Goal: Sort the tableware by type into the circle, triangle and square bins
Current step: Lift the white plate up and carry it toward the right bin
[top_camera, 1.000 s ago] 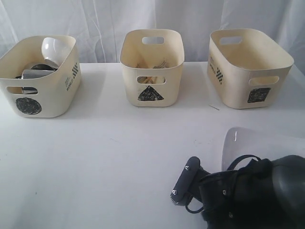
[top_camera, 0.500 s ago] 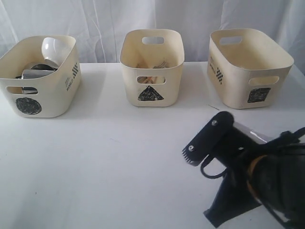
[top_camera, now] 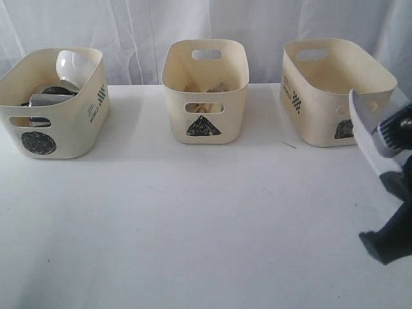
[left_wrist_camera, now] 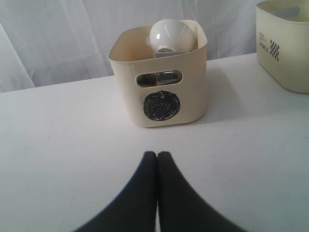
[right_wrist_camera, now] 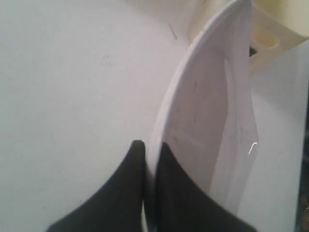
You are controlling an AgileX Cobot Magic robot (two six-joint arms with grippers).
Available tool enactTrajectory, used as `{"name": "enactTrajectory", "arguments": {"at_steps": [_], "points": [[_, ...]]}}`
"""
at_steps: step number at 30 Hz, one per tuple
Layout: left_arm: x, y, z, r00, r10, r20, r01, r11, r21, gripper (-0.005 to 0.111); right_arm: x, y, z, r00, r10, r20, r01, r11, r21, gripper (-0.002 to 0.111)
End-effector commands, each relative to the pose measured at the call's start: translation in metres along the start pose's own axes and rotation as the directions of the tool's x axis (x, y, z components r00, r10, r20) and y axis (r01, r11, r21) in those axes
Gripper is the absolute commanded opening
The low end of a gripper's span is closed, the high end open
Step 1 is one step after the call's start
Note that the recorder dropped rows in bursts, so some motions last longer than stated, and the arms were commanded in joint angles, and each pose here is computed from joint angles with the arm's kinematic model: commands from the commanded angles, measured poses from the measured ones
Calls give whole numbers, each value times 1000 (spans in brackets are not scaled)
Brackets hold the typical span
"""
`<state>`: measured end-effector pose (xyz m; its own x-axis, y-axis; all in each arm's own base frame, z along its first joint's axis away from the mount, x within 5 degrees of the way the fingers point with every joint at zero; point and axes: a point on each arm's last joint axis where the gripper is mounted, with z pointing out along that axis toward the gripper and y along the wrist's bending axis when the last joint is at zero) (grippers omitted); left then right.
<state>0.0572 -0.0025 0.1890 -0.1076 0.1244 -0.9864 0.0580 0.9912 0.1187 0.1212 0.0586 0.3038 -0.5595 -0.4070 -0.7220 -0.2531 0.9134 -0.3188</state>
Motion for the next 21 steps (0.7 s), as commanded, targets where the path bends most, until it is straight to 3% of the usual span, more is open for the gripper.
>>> {"name": "enactTrajectory", "arguments": {"at_steps": [1, 4, 10, 21], "points": [[0, 0, 0, 1000, -8, 6, 8, 1000, 1, 0, -36, -23, -21, 965, -144, 221, 107, 980, 170, 0], [0, 0, 0, 1000, -8, 6, 8, 1000, 1, 0, -63, -31, -34, 917, -221, 332, 142, 959, 245, 0], [0, 0, 0, 1000, -8, 6, 8, 1000, 1, 0, -92, -43, -31, 899, -269, 345, 149, 930, 337, 0], [0, 0, 0, 1000, -8, 6, 8, 1000, 1, 0, -131, -69, 28, 871, -311, 380, 178, 921, 345, 0]]}}
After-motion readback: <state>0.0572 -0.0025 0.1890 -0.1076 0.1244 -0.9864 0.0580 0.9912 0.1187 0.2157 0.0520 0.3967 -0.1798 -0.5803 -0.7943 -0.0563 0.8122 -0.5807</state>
